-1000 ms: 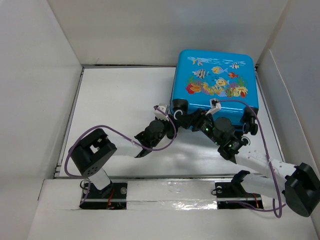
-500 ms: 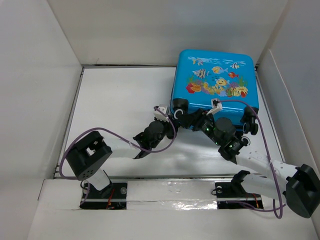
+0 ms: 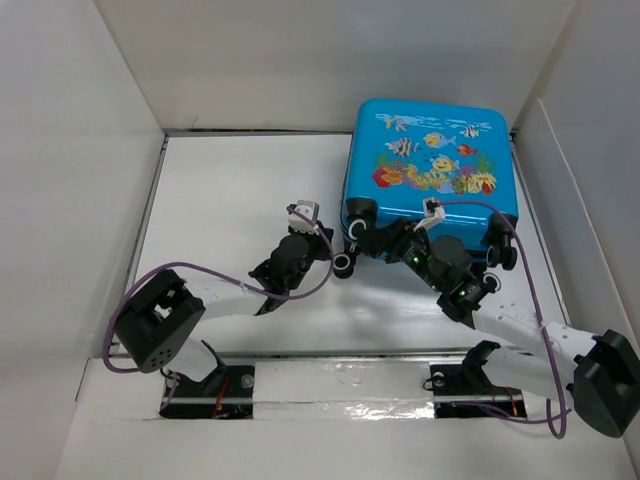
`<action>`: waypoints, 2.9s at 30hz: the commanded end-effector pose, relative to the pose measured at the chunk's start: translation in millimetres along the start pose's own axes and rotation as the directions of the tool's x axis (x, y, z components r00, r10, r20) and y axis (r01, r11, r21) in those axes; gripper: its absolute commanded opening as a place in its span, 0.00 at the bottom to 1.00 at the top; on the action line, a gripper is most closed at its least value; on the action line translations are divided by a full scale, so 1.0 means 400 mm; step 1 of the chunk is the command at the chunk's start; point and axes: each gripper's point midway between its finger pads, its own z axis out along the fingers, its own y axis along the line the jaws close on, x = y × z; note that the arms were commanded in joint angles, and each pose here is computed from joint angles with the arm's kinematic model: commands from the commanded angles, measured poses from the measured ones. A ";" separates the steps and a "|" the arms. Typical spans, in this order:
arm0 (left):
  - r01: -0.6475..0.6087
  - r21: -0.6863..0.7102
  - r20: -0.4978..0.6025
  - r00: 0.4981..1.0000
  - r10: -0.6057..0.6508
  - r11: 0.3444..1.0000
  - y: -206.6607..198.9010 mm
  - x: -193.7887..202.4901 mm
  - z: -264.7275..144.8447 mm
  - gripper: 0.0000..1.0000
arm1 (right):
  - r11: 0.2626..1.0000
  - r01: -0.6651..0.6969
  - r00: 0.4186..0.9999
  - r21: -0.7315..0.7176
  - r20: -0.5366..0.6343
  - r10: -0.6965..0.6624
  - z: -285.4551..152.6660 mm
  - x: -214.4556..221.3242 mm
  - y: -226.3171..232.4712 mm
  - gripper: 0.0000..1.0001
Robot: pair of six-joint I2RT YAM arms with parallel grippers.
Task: Pack the luggage
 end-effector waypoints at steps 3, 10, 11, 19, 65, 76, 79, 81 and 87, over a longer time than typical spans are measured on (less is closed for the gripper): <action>-0.078 0.266 -0.030 0.996 0.089 0.961 -0.132 0.044 -0.034 0.24 | 0.996 0.041 0.997 -0.083 0.072 -0.036 -0.003 -0.050 0.059 0.35; -0.061 0.323 -0.062 0.994 0.086 0.944 -0.171 0.086 -0.028 0.38 | 0.995 0.039 0.997 -0.091 0.073 -0.032 -0.002 -0.049 0.062 0.35; -0.063 0.330 -0.072 0.993 0.092 0.942 -0.179 0.099 -0.027 0.36 | 0.995 0.039 0.997 -0.091 0.073 -0.032 -0.003 -0.048 0.061 0.35; -0.032 0.227 -0.013 0.999 0.036 0.973 -0.160 0.066 0.010 0.34 | 0.995 0.037 0.997 -0.094 0.074 -0.030 -0.005 -0.048 0.062 0.35; -0.031 0.225 0.007 1.000 0.030 0.974 -0.199 0.096 0.051 0.20 | 0.993 0.031 0.997 -0.110 0.069 -0.023 -0.006 -0.045 0.069 0.35; -0.018 0.218 -0.005 1.000 0.020 0.976 -0.173 0.115 0.025 0.40 | 0.994 0.034 0.997 -0.107 0.071 -0.026 -0.004 -0.048 0.070 0.35; -0.018 0.224 -0.006 1.000 0.020 0.974 -0.177 0.113 0.025 0.40 | 0.994 0.035 0.997 -0.103 0.067 -0.028 -0.005 -0.046 0.067 0.35; -0.008 0.218 0.000 1.000 0.008 0.976 -0.173 0.104 0.018 0.39 | 0.994 0.036 0.997 -0.102 0.068 -0.029 -0.006 -0.048 0.068 0.35; 0.101 0.143 0.030 0.994 -0.107 0.985 -0.088 0.051 -0.021 0.38 | 0.994 0.043 0.997 -0.103 0.073 -0.035 -0.004 -0.055 0.073 0.35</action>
